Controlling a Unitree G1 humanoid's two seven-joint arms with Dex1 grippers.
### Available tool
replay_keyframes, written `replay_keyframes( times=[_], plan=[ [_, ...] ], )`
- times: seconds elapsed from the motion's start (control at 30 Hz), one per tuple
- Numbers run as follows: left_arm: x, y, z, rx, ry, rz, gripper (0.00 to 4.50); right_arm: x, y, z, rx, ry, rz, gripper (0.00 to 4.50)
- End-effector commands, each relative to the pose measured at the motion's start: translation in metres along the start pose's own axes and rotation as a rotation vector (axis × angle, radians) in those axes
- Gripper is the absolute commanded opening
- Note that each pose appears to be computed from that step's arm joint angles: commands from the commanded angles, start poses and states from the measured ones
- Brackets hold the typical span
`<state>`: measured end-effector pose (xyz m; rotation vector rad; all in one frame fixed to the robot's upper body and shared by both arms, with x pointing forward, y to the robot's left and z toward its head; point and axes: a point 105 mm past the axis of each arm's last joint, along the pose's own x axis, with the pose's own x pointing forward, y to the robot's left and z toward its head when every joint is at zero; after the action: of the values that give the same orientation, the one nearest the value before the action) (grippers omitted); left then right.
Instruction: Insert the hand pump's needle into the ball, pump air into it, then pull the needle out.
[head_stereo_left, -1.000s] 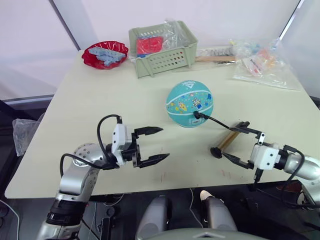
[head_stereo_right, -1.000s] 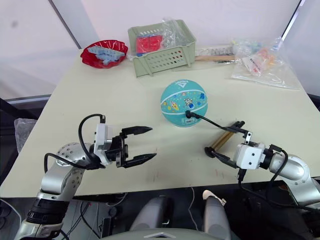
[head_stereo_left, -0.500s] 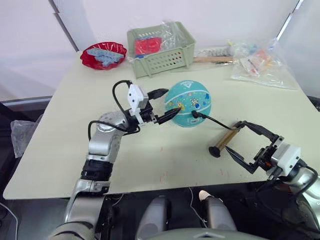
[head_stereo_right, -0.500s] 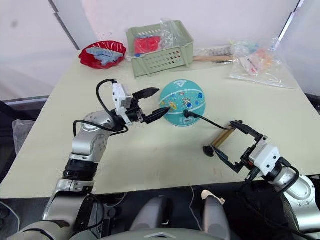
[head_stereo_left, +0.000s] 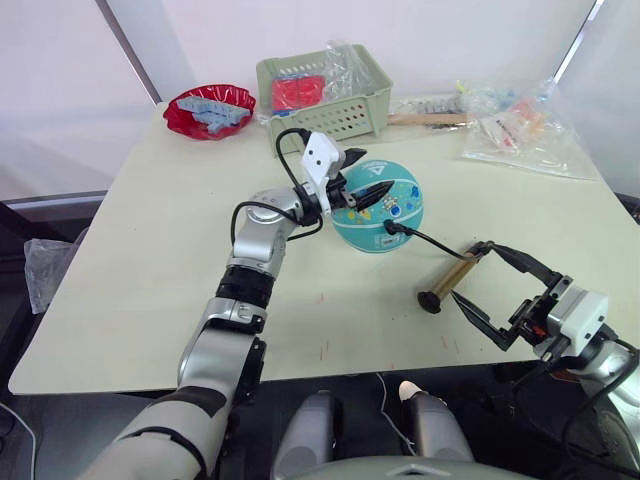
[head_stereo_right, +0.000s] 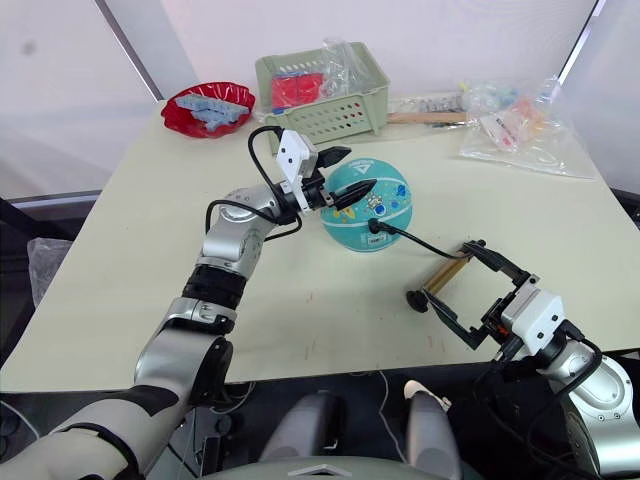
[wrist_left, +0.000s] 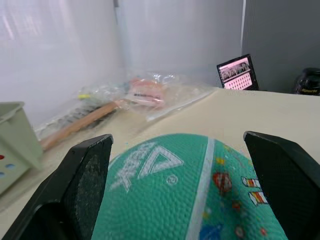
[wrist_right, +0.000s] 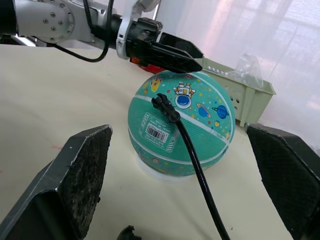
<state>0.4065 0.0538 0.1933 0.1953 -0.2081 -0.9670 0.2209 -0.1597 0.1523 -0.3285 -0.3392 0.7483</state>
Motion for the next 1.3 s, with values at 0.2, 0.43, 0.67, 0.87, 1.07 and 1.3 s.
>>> replay_keyframes(
  times=[0.2,0.43,0.67,0.87,1.07,1.3],
  plan=[
    [0.012,0.0,-0.016,0.009,0.084,0.024,4.5,0.01,-0.004,0.008,-0.015,0.005,-0.008,4.48],
    [0.015,-0.008,-0.037,-0.024,0.136,0.029,4.5,0.048,-0.011,-0.002,-0.05,0.155,0.001,4.48],
    [0.022,-0.013,-0.041,-0.038,0.135,0.037,4.5,0.085,-0.01,-0.013,-0.235,0.294,0.103,4.48],
    [0.025,-0.016,-0.043,-0.038,0.13,0.036,4.5,0.107,-0.016,-0.02,-0.355,0.374,0.143,4.48],
    [0.025,-0.017,-0.043,-0.038,0.129,0.037,4.5,0.118,-0.017,-0.021,-0.432,0.402,0.164,4.48],
    [0.026,-0.019,-0.044,-0.04,0.125,0.042,4.5,0.127,-0.011,-0.02,-0.459,0.396,0.153,3.18]
  ],
)
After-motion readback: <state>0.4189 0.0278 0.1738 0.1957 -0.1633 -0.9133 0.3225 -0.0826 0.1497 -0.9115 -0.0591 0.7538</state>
